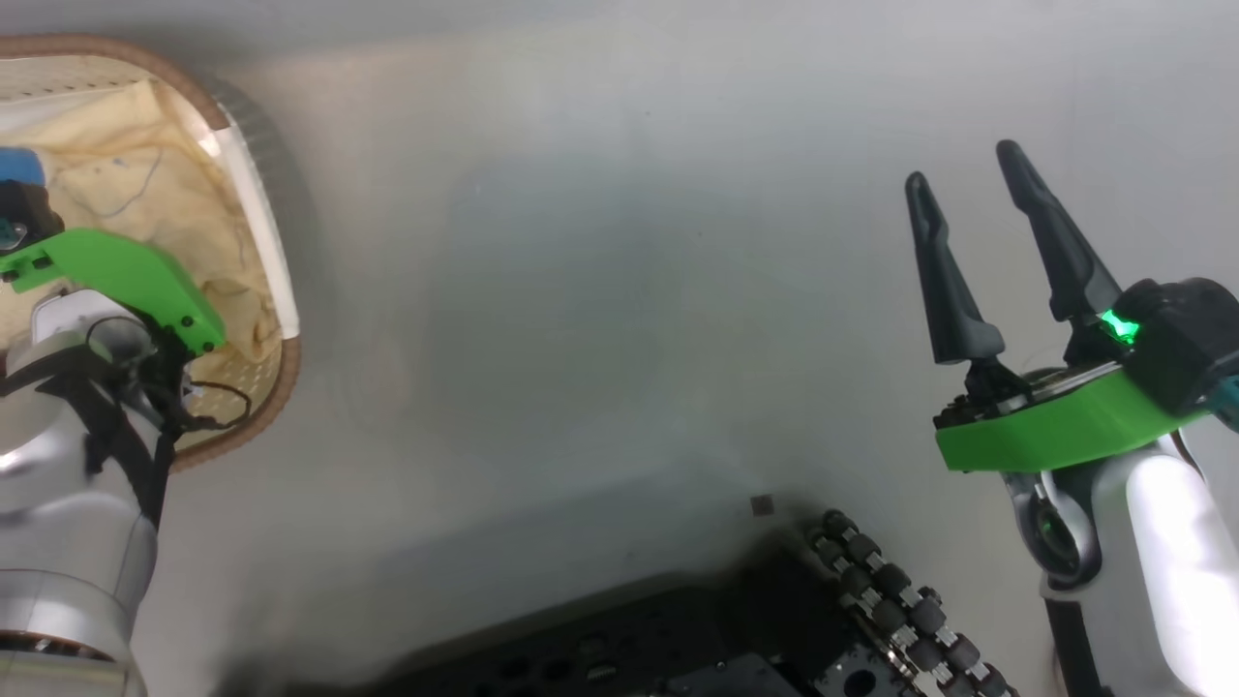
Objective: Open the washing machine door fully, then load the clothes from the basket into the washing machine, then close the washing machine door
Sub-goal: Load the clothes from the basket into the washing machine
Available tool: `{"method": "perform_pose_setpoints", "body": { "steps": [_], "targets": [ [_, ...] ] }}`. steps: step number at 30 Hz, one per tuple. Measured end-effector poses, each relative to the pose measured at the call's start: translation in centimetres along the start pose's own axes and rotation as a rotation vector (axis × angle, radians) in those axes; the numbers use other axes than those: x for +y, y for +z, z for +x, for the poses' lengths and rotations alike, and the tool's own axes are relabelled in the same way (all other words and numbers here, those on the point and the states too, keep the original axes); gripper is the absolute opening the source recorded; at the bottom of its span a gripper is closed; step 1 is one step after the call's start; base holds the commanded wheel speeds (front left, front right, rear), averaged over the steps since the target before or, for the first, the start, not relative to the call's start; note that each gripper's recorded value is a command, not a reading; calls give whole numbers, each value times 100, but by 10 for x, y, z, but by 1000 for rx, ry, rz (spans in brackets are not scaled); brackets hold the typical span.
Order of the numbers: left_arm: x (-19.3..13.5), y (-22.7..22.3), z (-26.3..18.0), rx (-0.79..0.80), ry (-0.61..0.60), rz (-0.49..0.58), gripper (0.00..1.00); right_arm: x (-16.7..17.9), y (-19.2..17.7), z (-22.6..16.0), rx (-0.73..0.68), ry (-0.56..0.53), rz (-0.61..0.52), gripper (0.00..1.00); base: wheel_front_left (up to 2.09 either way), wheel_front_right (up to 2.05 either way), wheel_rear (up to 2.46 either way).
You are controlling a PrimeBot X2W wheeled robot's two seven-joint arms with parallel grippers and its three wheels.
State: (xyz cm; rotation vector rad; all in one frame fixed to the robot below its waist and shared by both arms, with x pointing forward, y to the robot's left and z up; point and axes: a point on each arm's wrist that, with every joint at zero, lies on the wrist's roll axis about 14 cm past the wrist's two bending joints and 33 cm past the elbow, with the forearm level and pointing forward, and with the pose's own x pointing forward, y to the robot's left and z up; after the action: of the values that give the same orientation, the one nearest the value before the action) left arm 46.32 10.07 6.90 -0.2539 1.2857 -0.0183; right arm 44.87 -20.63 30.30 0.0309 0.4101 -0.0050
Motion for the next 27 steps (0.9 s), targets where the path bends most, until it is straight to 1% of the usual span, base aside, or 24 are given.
{"method": "perform_pose_setpoints", "body": {
  "steps": [4,9,15,21,22,27],
  "targets": [
    [0,10,-12,-67,-5,-11,0,3,9,1,-27,9,3,100,0,0,0],
    [1,35,-33,-197,-9,-17,0,4,22,-2,-52,15,-4,100,0,0,0],
    [8,44,-67,-316,9,-15,0,5,50,-5,-115,22,-11,100,0,0,0],
    [9,65,-104,-435,8,-15,0,3,70,-23,-149,10,-10,100,0,0,0],
    [9,65,-104,-435,8,-15,0,3,70,-23,-149,10,-10,100,0,0,0],
    [6,95,-145,-588,7,0,0,3,91,-35,-197,7,-10,100,0,0,0]
  ]
}}
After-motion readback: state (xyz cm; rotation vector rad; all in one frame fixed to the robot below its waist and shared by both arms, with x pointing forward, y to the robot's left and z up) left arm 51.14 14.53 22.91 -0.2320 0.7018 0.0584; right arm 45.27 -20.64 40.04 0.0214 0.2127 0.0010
